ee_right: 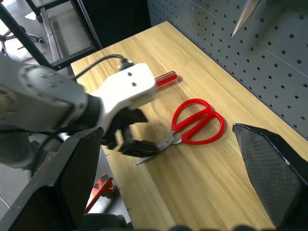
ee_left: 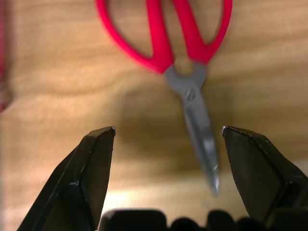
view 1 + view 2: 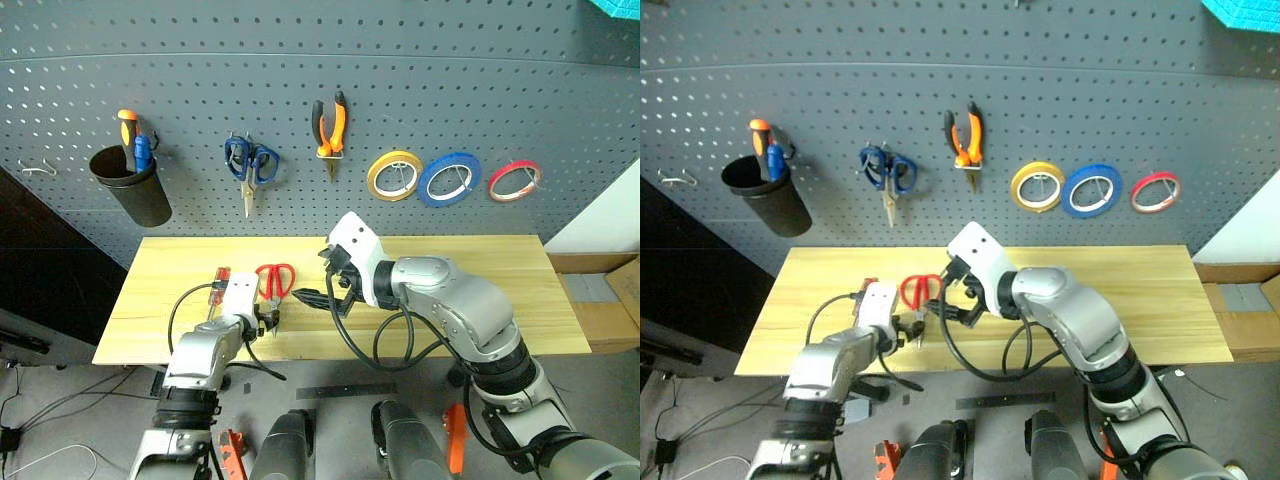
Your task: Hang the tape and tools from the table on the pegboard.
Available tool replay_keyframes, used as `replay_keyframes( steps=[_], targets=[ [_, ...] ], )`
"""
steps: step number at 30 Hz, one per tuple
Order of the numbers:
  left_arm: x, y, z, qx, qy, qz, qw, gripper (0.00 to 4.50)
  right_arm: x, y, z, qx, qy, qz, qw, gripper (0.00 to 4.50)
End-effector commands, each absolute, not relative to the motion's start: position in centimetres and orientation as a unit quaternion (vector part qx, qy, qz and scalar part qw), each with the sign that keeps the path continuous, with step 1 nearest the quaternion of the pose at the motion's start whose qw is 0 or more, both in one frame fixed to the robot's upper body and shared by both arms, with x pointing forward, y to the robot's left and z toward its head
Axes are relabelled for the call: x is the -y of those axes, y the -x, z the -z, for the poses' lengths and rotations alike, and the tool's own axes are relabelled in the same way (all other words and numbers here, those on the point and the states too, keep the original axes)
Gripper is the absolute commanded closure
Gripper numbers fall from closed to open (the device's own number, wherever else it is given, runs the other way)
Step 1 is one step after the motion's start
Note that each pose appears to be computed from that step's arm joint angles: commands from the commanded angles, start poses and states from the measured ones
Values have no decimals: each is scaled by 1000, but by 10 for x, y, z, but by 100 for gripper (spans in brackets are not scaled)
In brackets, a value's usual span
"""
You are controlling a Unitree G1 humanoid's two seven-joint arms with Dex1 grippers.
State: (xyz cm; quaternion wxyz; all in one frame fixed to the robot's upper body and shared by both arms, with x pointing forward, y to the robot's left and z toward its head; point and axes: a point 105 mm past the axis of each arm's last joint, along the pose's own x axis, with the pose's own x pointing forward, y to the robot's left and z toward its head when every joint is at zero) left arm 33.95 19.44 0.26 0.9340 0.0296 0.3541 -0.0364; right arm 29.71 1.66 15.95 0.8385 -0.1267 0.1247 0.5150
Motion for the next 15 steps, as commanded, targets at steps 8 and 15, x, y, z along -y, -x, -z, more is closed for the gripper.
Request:
replay_keyframes(
  steps=[8, 15],
  targets=[
    [-195, -356, 6, -352, -7, 12, 936, 84, -19, -294, -171, -97, 135, -514, 841, 0],
    [-194, -360, 5, -329, -31, 31, 943, 299, -15, -298, -172, -98, 134, -504, 847, 0]
  ],
)
